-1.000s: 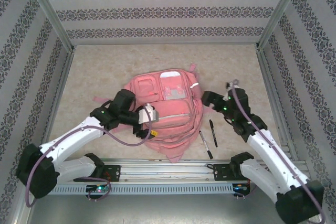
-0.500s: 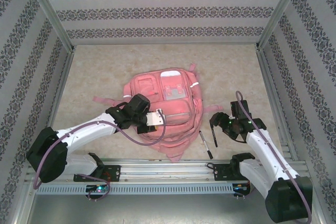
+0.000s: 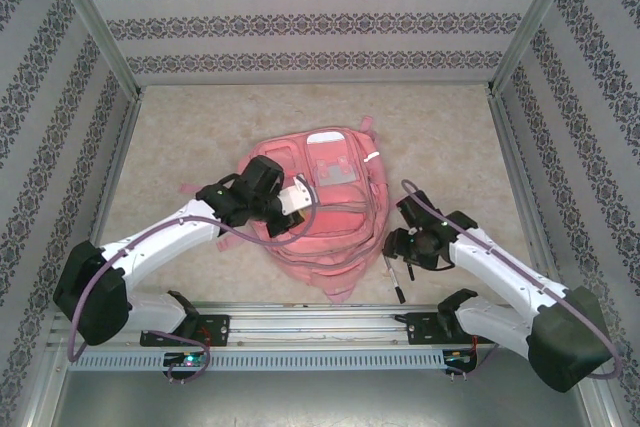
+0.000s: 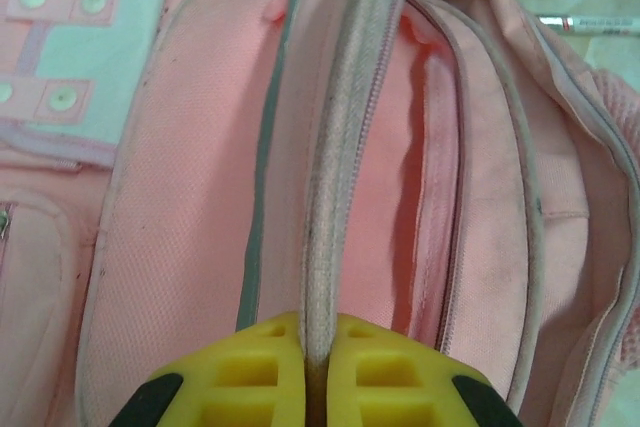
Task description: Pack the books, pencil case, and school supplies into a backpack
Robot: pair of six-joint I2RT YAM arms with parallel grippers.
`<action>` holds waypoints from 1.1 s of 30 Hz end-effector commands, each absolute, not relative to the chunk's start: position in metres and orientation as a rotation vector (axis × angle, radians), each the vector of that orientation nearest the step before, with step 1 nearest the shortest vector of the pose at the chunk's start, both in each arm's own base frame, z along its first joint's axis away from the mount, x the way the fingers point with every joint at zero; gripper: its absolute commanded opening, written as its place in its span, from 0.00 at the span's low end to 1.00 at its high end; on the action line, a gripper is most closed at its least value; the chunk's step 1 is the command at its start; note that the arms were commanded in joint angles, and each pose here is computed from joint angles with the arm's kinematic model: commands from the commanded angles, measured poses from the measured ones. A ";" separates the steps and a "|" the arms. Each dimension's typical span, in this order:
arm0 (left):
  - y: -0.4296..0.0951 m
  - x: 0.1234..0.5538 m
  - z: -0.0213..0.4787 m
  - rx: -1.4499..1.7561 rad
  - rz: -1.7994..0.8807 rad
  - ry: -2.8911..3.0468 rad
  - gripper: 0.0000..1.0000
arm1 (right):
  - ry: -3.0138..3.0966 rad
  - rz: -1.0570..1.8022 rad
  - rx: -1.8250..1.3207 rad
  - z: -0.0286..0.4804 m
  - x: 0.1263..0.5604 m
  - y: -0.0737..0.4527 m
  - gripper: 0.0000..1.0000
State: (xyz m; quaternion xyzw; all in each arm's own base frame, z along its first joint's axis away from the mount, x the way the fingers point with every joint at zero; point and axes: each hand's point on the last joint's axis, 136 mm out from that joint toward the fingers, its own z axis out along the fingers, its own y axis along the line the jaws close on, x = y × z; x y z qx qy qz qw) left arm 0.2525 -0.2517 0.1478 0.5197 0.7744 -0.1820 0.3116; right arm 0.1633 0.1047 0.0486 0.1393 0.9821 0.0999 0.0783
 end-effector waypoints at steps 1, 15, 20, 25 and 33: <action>-0.247 0.267 0.174 1.183 -0.613 2.089 0.00 | 2.957 0.176 0.455 0.042 0.153 0.102 0.61; -0.226 0.288 0.190 0.882 -0.789 2.100 0.00 | 3.113 0.191 0.376 -0.003 0.140 0.135 0.15; -0.224 0.288 0.189 0.843 -0.806 2.103 0.00 | 3.082 0.274 0.262 0.018 0.149 0.158 0.07; -0.221 0.292 0.198 0.763 -0.851 2.099 0.00 | 3.005 0.376 0.346 0.048 0.152 0.170 0.05; -0.228 0.295 0.205 0.686 -0.938 2.064 0.00 | 2.755 0.950 0.881 0.107 0.154 0.220 0.00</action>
